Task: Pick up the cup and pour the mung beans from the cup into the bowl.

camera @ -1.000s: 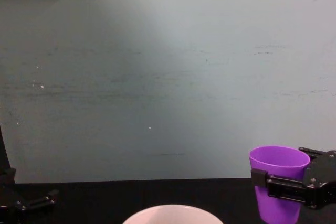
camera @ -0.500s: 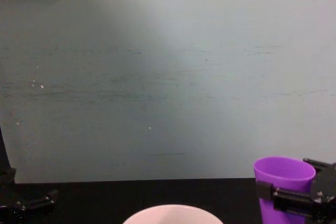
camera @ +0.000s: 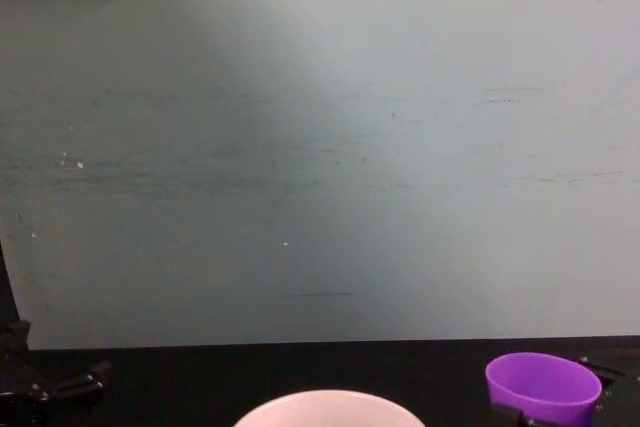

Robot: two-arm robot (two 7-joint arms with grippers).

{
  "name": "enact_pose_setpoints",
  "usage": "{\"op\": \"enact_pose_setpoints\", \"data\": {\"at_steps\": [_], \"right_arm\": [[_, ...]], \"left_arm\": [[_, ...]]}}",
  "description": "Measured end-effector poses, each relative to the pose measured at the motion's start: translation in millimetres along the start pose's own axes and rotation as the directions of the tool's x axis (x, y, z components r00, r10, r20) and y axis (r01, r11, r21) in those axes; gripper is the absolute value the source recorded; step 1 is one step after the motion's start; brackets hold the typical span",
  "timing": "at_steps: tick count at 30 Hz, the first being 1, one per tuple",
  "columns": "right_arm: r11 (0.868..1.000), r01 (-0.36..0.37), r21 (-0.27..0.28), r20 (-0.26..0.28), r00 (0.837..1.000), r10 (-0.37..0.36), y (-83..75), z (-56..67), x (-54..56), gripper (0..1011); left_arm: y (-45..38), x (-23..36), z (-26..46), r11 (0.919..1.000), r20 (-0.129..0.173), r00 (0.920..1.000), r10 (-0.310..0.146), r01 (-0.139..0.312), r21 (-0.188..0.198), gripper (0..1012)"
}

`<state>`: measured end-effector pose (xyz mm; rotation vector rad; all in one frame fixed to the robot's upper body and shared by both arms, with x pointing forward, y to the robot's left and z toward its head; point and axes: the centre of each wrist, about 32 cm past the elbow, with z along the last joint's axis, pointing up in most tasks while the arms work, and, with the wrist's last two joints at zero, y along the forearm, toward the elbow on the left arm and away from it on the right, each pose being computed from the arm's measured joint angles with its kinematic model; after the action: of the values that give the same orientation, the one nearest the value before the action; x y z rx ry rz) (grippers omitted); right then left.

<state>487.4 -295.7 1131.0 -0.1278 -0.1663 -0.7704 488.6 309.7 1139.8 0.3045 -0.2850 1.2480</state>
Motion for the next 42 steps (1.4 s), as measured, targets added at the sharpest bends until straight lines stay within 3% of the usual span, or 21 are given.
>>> {"op": "enact_pose_setpoints", "data": {"at_steps": [9, 18, 34, 42], "right_arm": [[1.0, -0.006, 0.02, -0.02, 1.0, 0.006, -1.0, -19.8, -4.3, 734], [1.0, -0.014, 0.02, -0.04, 0.999, 0.015, -1.5, -27.0, -5.2, 735], [1.0, -0.015, 0.018, -0.049, 0.999, 0.016, -2.2, -28.9, -4.8, 736], [1.0, -0.015, 0.018, -0.049, 0.999, 0.016, -2.2, -28.8, -4.8, 929]], "left_arm": [[0.0, 0.0, 0.0, 1.0, 0.0, 1.0, 0.0, 0.0, 0.0, 1000], [0.0, 0.0, 0.0, 1.0, 0.0, 1.0, 0.0, 0.0, 0.0, 1000], [0.0, 0.0, 0.0, 1.0, 0.0, 1.0, 0.0, 0.0, 0.0, 1000], [0.0, 0.0, 0.0, 1.0, 0.0, 1.0, 0.0, 0.0, 0.0, 1000]]}}
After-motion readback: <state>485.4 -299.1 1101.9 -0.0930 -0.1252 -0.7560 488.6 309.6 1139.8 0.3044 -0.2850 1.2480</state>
